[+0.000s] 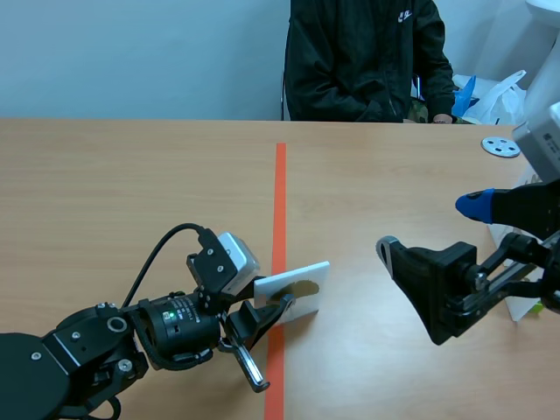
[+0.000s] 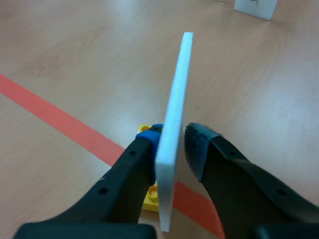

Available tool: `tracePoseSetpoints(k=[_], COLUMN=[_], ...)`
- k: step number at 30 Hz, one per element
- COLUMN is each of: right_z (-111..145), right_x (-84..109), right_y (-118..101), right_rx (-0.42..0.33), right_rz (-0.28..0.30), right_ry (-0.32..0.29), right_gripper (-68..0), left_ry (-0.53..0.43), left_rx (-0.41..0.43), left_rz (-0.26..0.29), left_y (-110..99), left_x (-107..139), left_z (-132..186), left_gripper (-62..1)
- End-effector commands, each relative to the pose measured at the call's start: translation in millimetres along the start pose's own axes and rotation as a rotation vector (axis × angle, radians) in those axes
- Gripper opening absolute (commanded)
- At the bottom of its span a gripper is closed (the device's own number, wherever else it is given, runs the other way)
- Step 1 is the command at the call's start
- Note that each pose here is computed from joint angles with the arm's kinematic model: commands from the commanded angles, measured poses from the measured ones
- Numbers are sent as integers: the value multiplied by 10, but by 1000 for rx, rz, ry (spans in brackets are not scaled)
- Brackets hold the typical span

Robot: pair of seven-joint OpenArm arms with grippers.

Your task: Sort the leaf by its shape. The table is split by an orange tape line. A compound leaf with several leaflets goes to the left side, a simple leaf with one blade goes to the right side. Return to the home posture when a red brick is placed on the table.

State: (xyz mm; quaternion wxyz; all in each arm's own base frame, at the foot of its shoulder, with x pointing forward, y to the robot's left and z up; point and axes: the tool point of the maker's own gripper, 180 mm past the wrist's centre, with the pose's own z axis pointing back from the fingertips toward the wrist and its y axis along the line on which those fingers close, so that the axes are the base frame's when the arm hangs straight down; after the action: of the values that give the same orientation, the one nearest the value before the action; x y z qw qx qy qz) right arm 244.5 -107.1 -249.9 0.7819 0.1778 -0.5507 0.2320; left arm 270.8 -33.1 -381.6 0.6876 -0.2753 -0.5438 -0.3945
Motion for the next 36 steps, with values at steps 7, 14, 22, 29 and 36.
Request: tracePoseSetpoints(k=[7, 14, 22, 29, 36], right_z=[4, 4, 4, 4, 3], right_x=[88, 88, 89, 89, 89], right_y=[-63, -63, -63, -63, -63], right_rx=[-14, -14, -14, -14, -15], right_rz=[6, 6, 6, 6, 4], right_ry=[-32, -32, -33, -33, -33], right_gripper=[4, 4, 4, 4, 4], left_ry=[-43, -128, -174, -171, -186], left_rx=[10, 67, 245, 352, 536], left_rz=[0, 25, 3, -54, 50], left_y=[42, 288, 988, 1348, 1818], left_x=[128, 448, 757, 834, 846], left_z=[-24, 88, 490, 882, 1249], left_gripper=[-582, -582, -581, -582, -582])
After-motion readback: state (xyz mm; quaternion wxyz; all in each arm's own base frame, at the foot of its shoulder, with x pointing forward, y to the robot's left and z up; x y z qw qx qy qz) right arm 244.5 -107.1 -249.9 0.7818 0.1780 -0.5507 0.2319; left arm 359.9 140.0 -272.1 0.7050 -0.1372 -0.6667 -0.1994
